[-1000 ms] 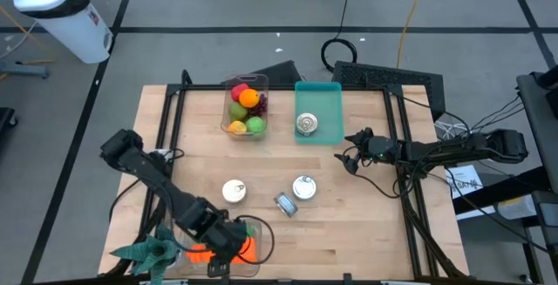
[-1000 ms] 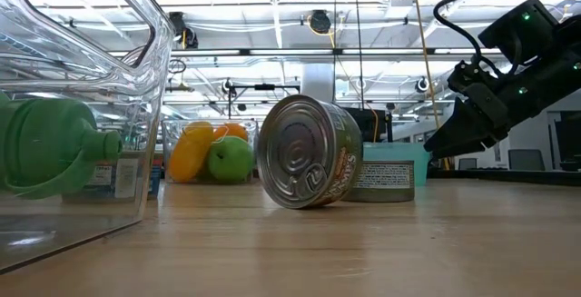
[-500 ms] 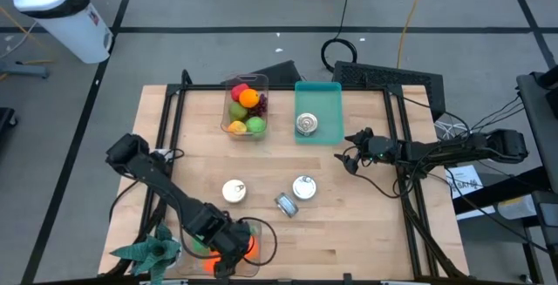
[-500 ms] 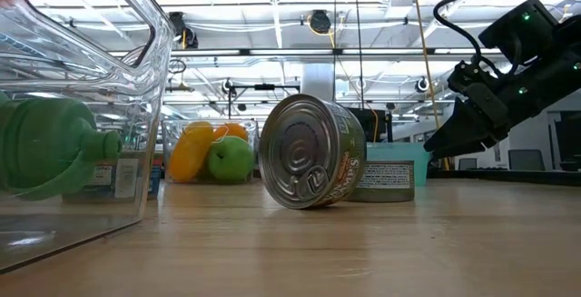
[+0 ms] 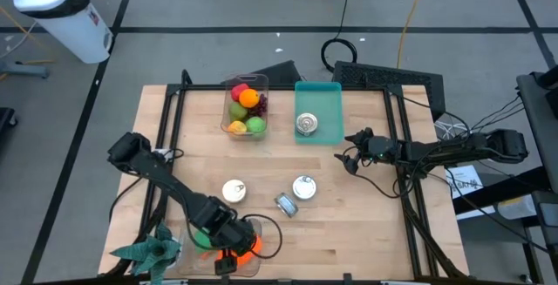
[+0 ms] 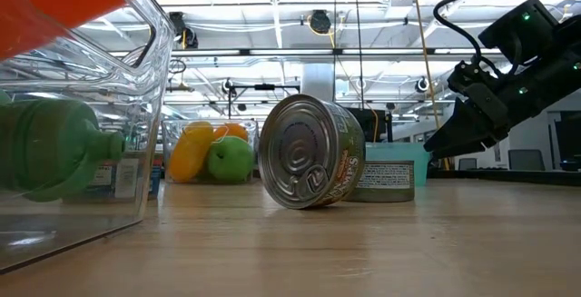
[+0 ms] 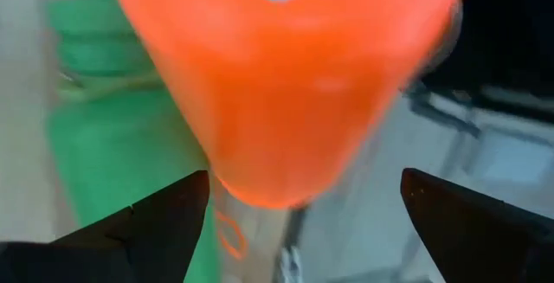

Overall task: Pick & Place Food Item
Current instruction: Put the orange tumbler into the bottom transparent bin

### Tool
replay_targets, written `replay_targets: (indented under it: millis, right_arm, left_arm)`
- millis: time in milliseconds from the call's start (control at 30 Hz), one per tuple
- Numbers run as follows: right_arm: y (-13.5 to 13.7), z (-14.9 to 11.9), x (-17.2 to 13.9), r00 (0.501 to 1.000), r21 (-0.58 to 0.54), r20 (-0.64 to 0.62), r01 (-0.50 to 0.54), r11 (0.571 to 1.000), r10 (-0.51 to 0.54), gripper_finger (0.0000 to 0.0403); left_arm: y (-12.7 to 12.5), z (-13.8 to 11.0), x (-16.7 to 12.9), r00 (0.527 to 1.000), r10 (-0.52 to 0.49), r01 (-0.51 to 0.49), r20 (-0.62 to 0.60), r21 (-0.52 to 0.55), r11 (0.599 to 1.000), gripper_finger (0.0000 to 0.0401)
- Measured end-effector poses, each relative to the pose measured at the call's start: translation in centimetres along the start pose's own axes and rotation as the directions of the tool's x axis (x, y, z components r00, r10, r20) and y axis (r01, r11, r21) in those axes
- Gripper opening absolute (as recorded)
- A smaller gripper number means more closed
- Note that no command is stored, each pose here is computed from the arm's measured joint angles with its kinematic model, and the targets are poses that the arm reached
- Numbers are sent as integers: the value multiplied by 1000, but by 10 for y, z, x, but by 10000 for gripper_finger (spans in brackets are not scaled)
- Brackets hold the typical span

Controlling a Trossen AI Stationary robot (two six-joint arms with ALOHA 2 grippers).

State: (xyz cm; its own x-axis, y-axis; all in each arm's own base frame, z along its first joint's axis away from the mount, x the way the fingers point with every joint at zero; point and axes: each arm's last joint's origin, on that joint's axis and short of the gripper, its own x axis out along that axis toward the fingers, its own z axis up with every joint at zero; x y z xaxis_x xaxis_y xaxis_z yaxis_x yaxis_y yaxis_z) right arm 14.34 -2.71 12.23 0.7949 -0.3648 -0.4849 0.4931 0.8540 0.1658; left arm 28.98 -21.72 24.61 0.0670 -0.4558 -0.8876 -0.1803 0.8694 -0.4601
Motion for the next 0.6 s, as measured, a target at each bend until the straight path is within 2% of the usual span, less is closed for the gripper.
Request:
replay_targets:
  millis: [67,133,267,333,433,600]
  right_arm:
    - [0,0,0,1000,0,0,0,1000,0,393]
    - [0,0,0,1000,0,0,0,1000,0,393]
    - [0,0,0,1000,0,-2,1,1000,-1,393]
    - [0,-1,0,1000,-2,-7,2,1000,-2,393]
    - [0,-1,0,1000,-2,-9,3,1000,-3,393]
    - [0,-1,0,1000,-3,-12,4,1000,-4,393]
  left_arm:
    - [2,3,-4,999,-43,43,-33,6,999,390]
    - [3,5,-11,998,-58,58,-11,10,998,390]
    - [6,6,-31,994,-46,41,100,53,998,390]
    - [8,7,-45,981,-20,8,192,65,998,390]
    - [9,6,-66,939,2,-26,344,63,998,390]
    - [-2,14,-87,851,-129,38,509,185,982,390]
